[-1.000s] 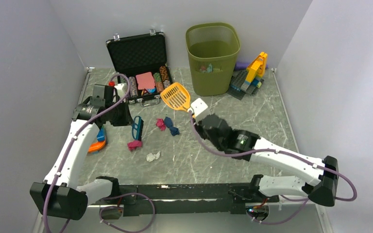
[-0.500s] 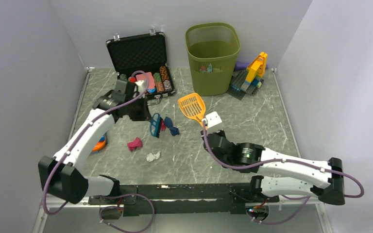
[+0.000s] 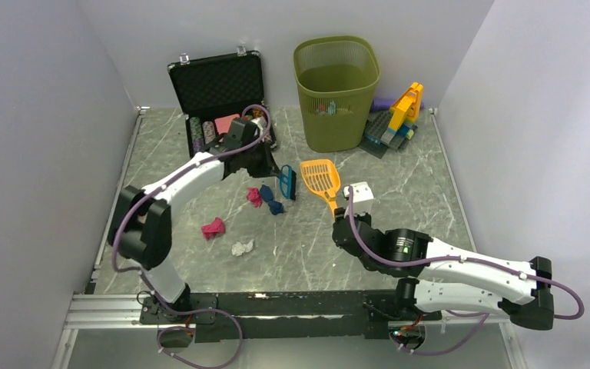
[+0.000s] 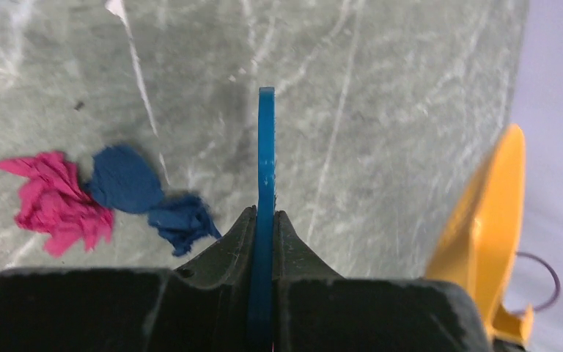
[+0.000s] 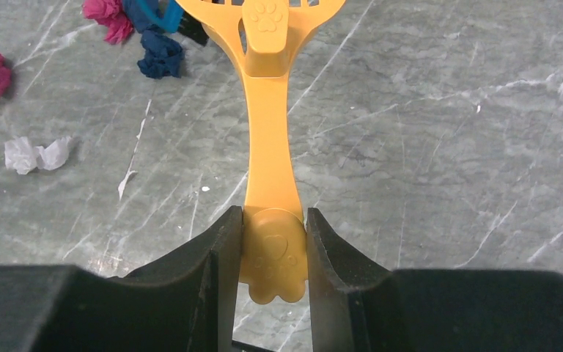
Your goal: Sweep away the paper scraps from the table
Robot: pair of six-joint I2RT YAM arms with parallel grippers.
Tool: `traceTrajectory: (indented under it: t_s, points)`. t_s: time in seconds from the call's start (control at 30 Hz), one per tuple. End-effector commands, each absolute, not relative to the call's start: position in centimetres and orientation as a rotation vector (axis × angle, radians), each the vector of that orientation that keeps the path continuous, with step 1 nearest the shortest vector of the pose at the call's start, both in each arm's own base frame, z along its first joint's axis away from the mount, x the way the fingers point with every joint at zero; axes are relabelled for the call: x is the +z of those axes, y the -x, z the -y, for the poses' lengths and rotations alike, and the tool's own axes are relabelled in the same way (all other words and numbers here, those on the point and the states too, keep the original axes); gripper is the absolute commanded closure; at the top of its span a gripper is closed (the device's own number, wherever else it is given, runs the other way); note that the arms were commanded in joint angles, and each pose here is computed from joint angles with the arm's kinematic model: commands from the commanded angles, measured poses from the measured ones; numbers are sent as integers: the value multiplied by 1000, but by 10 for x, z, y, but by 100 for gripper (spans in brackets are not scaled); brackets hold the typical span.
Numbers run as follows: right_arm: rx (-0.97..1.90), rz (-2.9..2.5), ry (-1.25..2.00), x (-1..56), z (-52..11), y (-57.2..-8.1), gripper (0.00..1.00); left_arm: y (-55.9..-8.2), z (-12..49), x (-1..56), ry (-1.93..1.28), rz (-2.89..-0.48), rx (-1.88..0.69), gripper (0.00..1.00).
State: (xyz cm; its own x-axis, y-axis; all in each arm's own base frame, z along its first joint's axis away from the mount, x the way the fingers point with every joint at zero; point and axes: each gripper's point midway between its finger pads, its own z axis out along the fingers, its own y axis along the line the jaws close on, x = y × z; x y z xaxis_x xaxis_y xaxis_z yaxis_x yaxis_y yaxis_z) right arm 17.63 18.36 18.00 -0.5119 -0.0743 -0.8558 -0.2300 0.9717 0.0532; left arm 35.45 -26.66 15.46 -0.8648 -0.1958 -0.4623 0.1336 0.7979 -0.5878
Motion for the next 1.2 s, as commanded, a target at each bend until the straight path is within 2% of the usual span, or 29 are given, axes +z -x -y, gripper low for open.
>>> traceTrajectory:
  t_s: [0.0, 0.2, 0.5, 0.57, 0.77, 0.87, 1.0, 1.07, 1.17]
  points:
    - [253, -2099, 153, 183, -184, -175, 100, -390, 259, 143, 196, -2456, -732, 100]
    - [209, -2111, 162, 180, -184, -177, 100, -353, 226, 112, 325, -2566, -585, 100]
    - [187, -2138, 256, 170, -200, -178, 100, -286, 100, 118, 507, -2520, -127, 100]
    - [181, -2148, 282, 167, -206, -178, 100, -275, 90, 134, 477, -2497, -132, 100]
    - [195, -2169, 331, 160, -223, -179, 100, -254, 111, 189, 294, -2387, -402, 100]
    - [179, -2188, 345, 156, -227, -178, 100, -233, 79, 194, 388, -2432, -206, 100]
    - [144, -2212, 364, 147, -227, -177, 100, -199, 18, 188, 715, -2416, 178, 93]
    - [143, -2223, 389, 144, -230, -176, 100, -188, 7, 179, 782, -2416, 251, 91]
    - [135, -2249, 447, 141, -236, -173, 100, -190, 16, 162, 780, -2447, 191, 91]
